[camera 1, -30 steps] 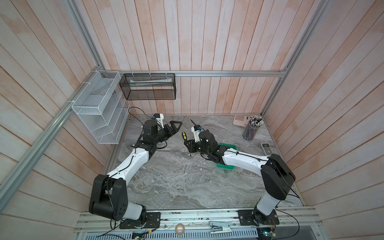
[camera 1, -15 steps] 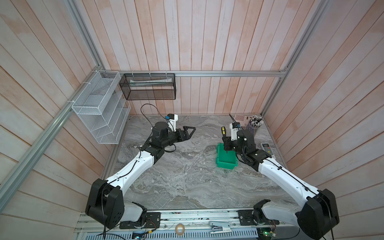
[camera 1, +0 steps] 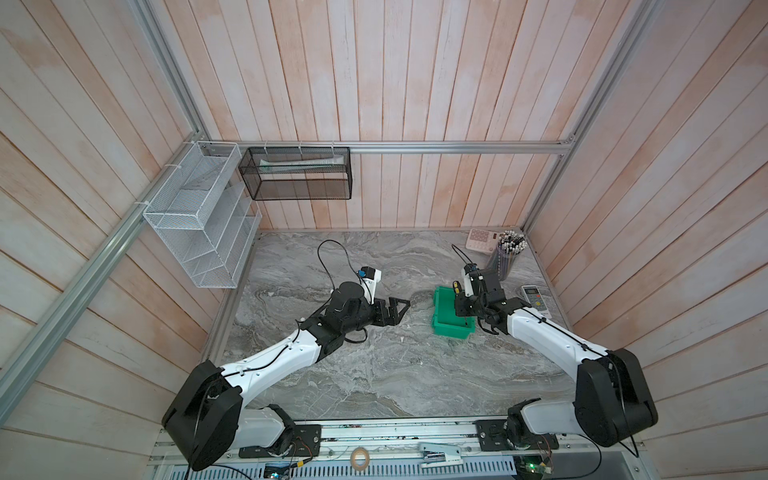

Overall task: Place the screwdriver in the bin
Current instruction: 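Carry the screwdriver over the green bin with the right gripper while the left draws back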

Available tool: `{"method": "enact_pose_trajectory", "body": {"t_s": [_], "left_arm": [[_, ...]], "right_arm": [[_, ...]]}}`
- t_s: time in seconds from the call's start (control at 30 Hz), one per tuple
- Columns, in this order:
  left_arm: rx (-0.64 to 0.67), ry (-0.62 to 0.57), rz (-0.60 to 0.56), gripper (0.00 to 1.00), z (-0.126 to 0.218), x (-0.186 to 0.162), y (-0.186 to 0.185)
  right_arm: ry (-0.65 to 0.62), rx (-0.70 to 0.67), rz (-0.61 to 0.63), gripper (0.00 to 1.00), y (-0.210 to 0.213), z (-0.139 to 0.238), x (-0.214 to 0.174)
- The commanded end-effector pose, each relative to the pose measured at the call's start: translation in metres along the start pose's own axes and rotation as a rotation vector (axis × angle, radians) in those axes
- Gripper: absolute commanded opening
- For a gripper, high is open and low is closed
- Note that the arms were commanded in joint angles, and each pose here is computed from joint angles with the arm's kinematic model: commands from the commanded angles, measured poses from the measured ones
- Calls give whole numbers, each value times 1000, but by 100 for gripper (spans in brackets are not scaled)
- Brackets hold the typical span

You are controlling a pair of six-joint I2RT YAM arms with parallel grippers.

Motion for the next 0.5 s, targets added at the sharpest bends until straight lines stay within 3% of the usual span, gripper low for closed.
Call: {"method": "enact_pose_trajectory", "body": {"t_s": [0.0,0.47], "left_arm": [[-29,-33,13,100,-1,3,-2],[-16,-15,26,100,-5,-2,3]], "right_arm": [[1,29,29,2,3,1,6],[111,44,178,4,24,-29,8]]}}
Point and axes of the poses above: each gripper's point midway between its finger pads, its own z axis back along the fingers, its own y axis along the line the jaws close on, x = y × z, the point moved 8 cm from there along z, back along the fingers, and after that the axes turned 15 degrees about z, right-handed, at the moved point
